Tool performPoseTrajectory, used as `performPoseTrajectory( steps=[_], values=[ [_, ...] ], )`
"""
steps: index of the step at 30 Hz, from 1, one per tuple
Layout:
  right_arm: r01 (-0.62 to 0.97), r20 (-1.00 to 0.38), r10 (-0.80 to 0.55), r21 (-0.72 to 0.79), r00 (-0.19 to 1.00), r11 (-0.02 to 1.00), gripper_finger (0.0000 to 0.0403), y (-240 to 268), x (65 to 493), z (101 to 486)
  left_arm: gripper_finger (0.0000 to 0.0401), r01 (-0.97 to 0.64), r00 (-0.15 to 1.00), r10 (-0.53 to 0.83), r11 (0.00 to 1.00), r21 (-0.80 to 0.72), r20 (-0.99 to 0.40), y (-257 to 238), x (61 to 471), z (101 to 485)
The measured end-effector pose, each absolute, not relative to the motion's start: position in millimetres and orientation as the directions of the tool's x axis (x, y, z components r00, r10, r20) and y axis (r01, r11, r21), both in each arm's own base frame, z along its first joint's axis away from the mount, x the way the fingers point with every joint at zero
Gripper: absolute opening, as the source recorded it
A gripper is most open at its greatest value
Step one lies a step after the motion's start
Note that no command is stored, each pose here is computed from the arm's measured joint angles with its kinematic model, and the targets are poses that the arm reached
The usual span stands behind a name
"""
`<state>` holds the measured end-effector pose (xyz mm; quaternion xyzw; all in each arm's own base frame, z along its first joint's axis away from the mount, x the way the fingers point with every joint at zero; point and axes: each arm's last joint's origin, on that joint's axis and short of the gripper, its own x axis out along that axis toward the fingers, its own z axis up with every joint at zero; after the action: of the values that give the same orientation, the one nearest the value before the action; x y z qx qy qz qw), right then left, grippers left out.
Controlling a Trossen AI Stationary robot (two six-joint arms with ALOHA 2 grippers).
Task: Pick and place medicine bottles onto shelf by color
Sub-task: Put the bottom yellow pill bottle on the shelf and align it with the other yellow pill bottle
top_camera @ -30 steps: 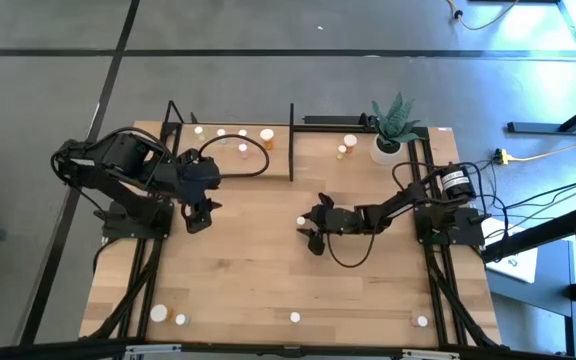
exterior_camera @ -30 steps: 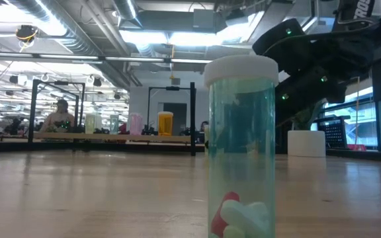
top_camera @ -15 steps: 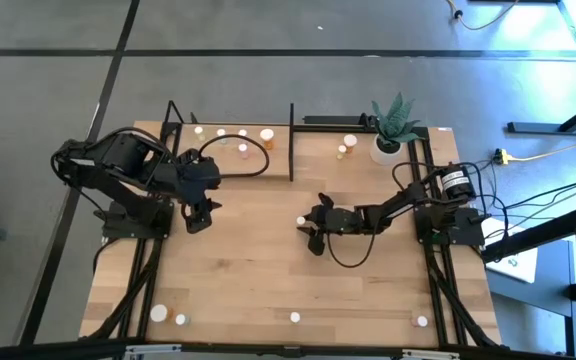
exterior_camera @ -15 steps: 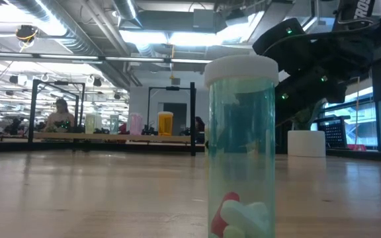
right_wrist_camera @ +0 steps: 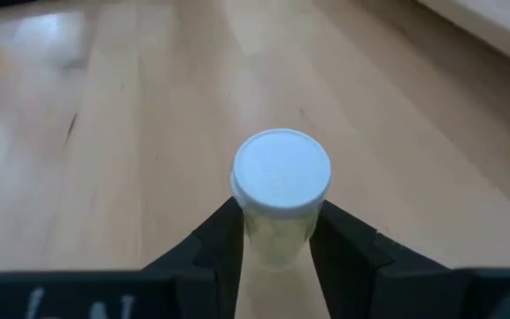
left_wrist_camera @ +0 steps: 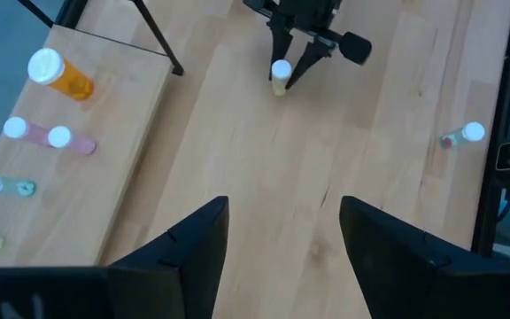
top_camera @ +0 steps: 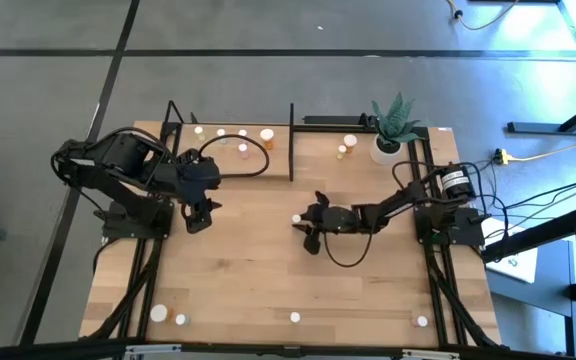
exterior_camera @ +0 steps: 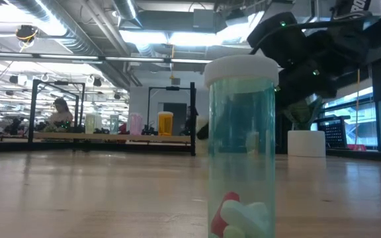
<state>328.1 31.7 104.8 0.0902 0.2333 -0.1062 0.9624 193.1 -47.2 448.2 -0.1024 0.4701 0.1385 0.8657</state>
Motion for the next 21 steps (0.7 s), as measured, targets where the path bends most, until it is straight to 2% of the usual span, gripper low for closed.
performPoseTrajectory(
  steps=[3,7,16,21],
  values=[
    [0.251,-0.456,-0.17,0.125,0.874,0.96,0.0121,28,333,109,0.0209,-0.337,0.52,0.145,0.941,-0.046,-0.842,-47,193,448],
    [0.213,-0.465,-0.116,0.163,0.878,0.963,0.012,21,346,118,0.0209,-0.362,0.528,0.203,0.932,-0.003,-0.825,-45,193,449],
    [0.12,-0.643,-0.081,0.016,0.761,0.993,0.012,7,385,158,0.0209,-0.291,0.528,0.207,0.955,0.053,-0.824,-45,193,449],
    [0.07,-0.689,-0.076,-0.036,0.721,0.997,0.012,-4,400,190,0.0209,-0.283,0.528,0.205,0.957,0.056,-0.824,-45,193,449]
  ],
)
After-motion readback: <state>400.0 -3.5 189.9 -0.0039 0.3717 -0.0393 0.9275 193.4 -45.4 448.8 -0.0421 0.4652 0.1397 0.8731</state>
